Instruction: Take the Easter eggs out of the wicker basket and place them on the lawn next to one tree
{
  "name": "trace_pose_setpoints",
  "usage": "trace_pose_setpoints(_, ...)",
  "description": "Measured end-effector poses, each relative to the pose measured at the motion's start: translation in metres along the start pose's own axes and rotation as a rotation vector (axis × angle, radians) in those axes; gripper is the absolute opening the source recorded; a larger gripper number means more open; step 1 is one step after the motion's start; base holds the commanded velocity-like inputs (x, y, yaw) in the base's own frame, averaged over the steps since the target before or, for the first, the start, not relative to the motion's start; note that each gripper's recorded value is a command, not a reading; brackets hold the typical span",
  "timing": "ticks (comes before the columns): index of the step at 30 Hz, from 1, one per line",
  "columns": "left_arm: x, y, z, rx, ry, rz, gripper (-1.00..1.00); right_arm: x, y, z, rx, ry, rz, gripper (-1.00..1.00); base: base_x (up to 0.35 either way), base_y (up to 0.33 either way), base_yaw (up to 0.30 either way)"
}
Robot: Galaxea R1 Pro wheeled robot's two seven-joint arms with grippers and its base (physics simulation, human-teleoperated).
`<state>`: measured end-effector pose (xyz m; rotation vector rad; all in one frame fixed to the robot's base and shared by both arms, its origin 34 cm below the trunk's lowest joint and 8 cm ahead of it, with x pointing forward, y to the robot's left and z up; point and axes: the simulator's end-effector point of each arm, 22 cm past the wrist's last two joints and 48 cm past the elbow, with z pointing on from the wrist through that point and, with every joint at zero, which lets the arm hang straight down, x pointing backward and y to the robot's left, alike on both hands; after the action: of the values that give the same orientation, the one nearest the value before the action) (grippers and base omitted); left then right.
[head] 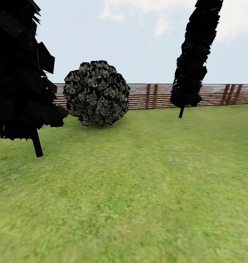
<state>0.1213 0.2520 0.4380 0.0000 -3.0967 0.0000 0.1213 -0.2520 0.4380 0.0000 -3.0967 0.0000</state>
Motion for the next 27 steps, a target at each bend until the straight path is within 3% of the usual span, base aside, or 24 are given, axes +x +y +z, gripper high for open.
trace_pose_setpoints(9, -0.014, -0.032, -0.001, 0.047, -0.031, -0.009, 1.00, -0.052, 0.001, -0.002, -0.002, -0.086, -0.004, 1.00, 0.000, 0.000, 0.000)
trace_pose_setpoints(13, -0.025, -0.032, -0.001, 0.047, -0.053, -0.012, 1.00, -0.074, -0.001, -0.004, 0.001, -0.127, -0.009, 1.00, 0.000, 0.000, 0.000)
trace_pose_setpoints(27, -0.020, -0.031, -0.001, 0.046, -0.039, -0.012, 1.00, -0.070, -0.001, -0.003, 0.004, -0.112, -0.053, 1.00, 0.000, 0.000, -0.069)
